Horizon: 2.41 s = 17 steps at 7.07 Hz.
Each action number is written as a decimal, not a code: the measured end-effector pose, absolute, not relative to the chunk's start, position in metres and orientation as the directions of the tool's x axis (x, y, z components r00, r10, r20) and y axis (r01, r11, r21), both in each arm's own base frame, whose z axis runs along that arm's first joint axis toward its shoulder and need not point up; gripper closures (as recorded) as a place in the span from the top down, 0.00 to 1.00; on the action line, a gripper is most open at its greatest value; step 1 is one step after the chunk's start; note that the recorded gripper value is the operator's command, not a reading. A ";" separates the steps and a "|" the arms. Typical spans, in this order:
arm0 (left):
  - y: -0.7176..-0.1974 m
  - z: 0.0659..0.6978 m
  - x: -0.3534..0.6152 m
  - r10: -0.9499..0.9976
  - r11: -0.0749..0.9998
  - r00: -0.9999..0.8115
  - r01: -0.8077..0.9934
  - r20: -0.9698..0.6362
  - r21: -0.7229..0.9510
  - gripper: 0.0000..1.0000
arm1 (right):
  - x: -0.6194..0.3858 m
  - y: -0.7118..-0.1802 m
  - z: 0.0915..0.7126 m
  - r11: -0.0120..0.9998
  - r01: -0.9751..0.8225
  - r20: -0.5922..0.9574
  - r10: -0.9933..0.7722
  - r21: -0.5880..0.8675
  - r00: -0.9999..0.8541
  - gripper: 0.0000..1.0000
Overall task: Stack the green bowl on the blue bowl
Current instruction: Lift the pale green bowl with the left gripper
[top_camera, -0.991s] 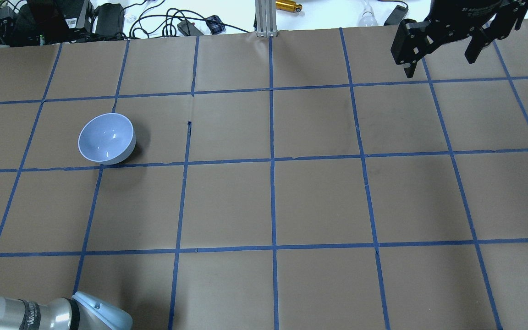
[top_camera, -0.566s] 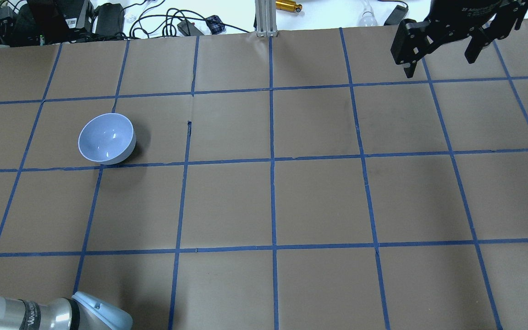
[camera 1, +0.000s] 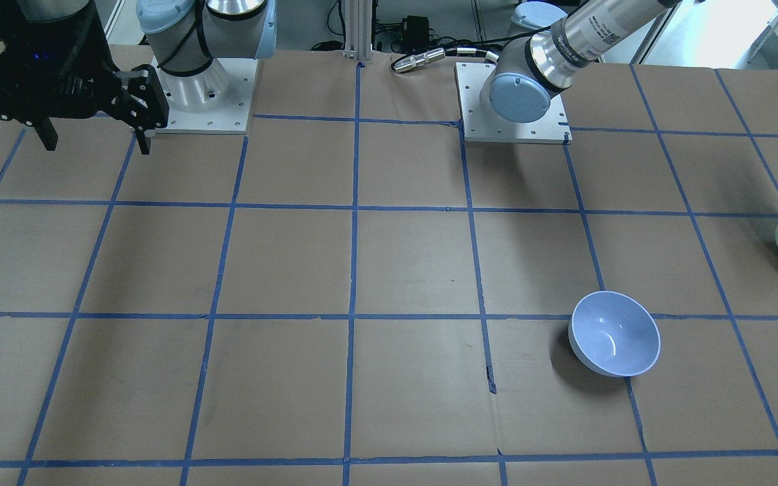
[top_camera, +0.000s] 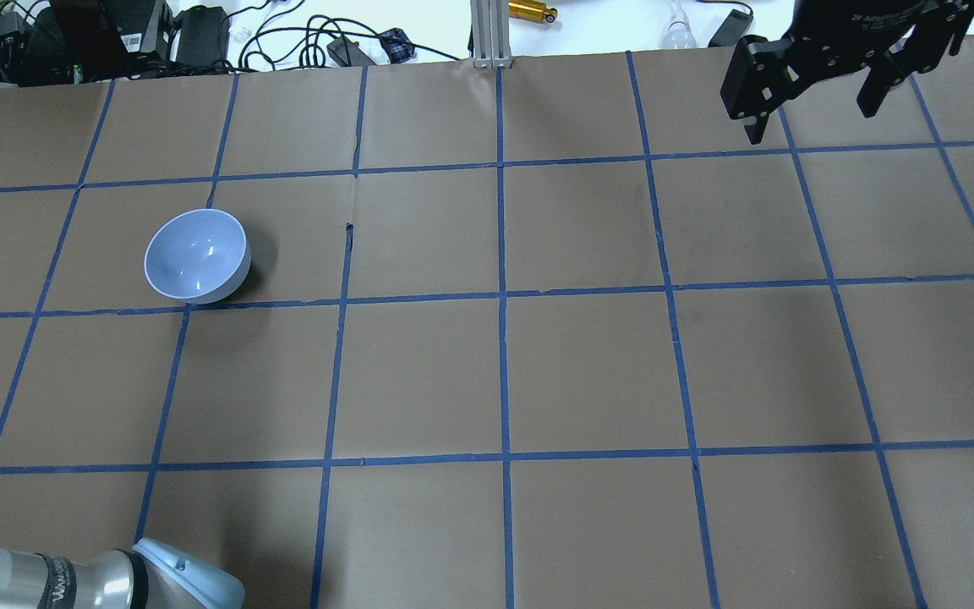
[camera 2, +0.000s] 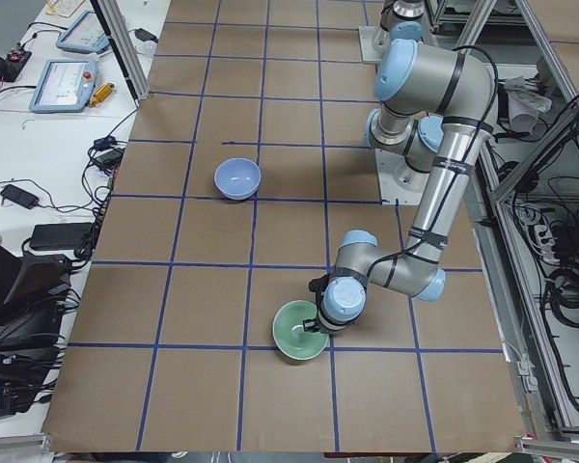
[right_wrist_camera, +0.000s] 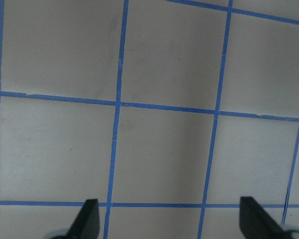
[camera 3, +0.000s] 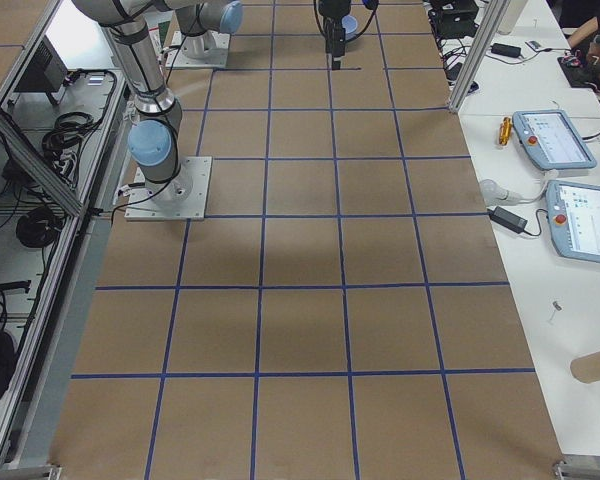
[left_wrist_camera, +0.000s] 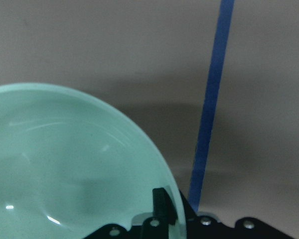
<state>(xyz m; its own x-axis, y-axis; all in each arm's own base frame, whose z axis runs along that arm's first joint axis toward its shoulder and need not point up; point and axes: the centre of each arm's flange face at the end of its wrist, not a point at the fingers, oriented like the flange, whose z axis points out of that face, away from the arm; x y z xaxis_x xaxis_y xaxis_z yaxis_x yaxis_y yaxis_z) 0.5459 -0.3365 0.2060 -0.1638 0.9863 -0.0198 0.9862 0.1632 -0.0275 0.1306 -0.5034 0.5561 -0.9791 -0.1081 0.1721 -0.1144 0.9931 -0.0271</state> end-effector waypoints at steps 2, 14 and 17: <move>-0.336 0.208 0.545 0.986 0.163 -0.164 0.986 -0.020 -0.027 0.00 | 0.130 -0.503 0.556 0.993 -0.114 0.172 -0.108 -0.027 -0.979 1.00; -0.343 0.235 0.538 0.988 0.151 -0.150 0.989 -0.042 0.006 0.00 | 0.130 -0.503 0.556 0.993 -0.114 0.172 -0.108 -0.027 -0.979 1.00; -0.392 0.288 0.481 0.995 0.093 -0.093 0.996 -0.048 0.008 0.00 | 0.130 -0.503 0.556 0.993 -0.114 0.172 -0.108 -0.027 -0.979 1.00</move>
<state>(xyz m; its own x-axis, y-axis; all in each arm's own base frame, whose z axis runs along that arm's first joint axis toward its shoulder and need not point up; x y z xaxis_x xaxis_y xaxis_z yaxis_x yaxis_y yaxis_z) 0.4805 -0.3921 0.2883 -0.0927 0.9945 -0.0480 0.9956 0.0932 0.0082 0.1304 -0.5034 0.5561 -0.9792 -0.1078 0.1721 -0.1141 0.9931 -0.0271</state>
